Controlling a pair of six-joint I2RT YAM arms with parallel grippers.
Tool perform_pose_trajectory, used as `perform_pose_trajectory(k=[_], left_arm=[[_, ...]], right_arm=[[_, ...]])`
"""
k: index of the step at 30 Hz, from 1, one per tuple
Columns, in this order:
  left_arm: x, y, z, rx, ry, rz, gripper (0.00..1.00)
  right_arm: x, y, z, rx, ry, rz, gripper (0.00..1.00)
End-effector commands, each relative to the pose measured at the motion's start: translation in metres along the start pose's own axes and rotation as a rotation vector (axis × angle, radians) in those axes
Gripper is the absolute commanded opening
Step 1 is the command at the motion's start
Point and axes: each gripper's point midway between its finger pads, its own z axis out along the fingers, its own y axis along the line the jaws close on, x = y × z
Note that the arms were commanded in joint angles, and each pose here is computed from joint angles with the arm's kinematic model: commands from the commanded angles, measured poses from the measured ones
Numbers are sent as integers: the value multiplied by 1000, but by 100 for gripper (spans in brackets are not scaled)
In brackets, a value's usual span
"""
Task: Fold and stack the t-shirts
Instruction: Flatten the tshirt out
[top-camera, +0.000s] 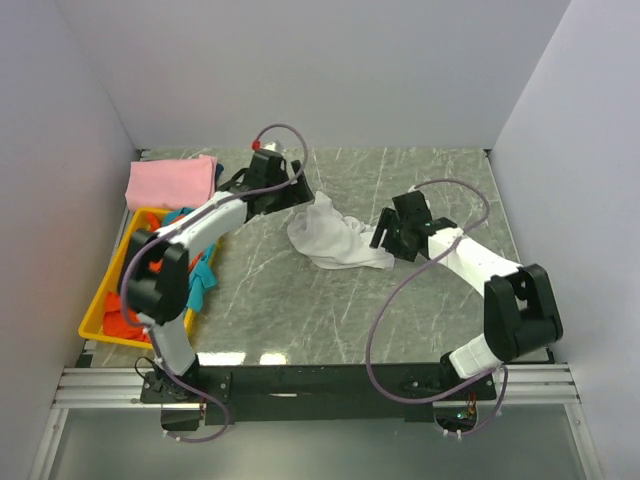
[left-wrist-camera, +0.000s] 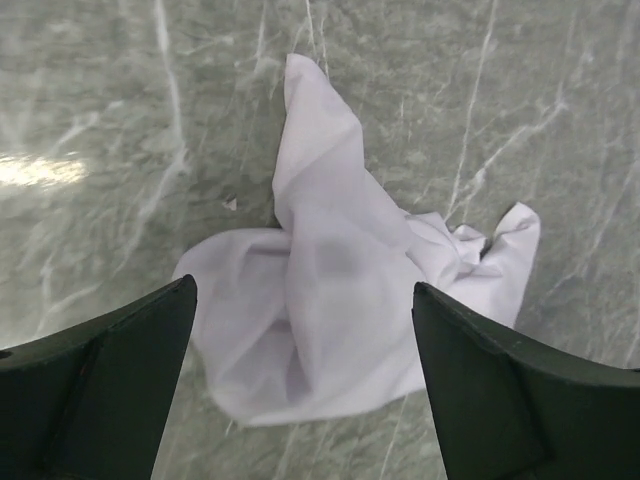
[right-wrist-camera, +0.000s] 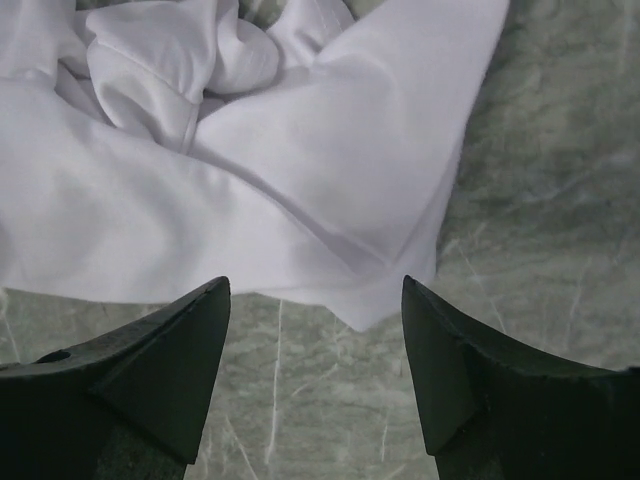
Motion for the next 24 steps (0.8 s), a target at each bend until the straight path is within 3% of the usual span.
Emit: perform_pose_trajectory(k=[1, 18, 21, 24], left_arm=[[11, -16, 15, 44, 80, 58, 93], [62, -27, 59, 98, 241, 77, 81], [66, -30, 60, 120, 261, 78, 69], [69, -36, 59, 165, 270, 80, 37]], right_arm=[[-26, 18, 4, -42, -33, -26, 75], [-4, -13, 34, 107, 81, -11, 66], [-4, -10, 38, 99, 93, -14, 57], [-7, -7, 40, 90, 105, -24, 28]])
